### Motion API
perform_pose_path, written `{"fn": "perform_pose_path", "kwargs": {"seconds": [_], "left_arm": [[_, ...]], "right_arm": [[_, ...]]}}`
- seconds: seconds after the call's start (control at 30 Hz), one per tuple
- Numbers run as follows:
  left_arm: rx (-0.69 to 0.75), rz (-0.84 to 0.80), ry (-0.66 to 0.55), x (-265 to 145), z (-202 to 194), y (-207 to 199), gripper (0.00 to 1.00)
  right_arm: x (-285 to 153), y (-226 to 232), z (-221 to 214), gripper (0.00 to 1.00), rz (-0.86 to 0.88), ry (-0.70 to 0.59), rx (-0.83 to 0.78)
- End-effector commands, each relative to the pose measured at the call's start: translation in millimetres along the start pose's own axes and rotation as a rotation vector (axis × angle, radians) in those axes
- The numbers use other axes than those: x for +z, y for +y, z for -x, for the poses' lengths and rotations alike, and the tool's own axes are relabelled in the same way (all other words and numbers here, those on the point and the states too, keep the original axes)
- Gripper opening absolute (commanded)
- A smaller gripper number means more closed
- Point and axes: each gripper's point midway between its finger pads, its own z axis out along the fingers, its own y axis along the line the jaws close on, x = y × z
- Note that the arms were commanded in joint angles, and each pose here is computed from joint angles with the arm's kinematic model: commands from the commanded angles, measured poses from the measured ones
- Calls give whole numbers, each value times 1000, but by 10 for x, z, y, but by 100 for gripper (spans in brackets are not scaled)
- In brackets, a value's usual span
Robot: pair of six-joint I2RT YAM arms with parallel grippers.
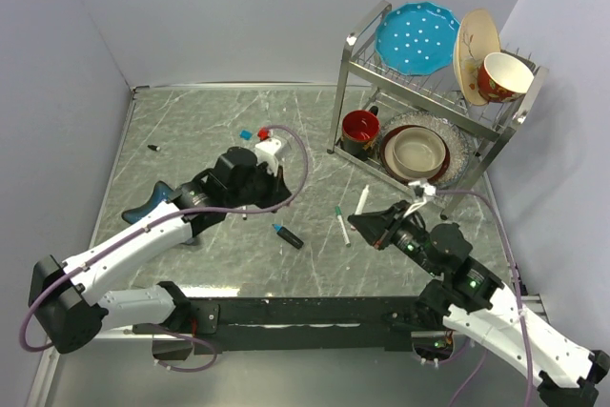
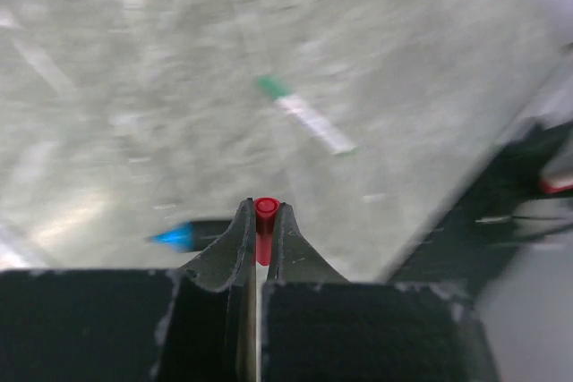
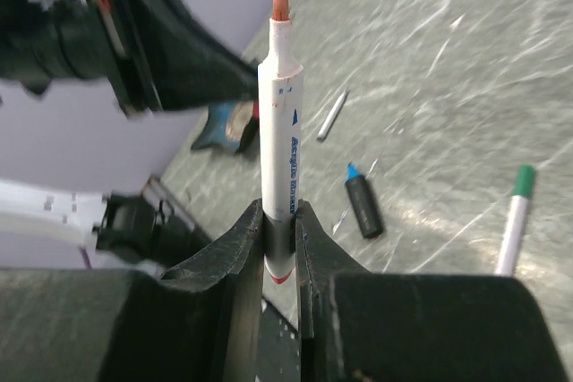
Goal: Insert the pens into the pen caps
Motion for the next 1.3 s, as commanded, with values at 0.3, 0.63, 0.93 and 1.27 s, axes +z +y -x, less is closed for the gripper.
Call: {"fn": "perform_pose_path", "kwargs": {"seconds": [0.3,0.63,0.93,1.27], "left_arm": [[-622,-376,-251,-362,806,-752,1],[-625,-384,-489,-785,1050,-638,1],[-537,-426,-504,-962,1012,-717,1],[-481,-447,-454,-893,934,-780,1]], "right_arm": [[190,700,-400,0,356,217,-47],[283,990,-473,0,387,255,-34],[389,1139,-535,0,412,283,-29],[425,1212,-439,0,406,263,-53]]}}
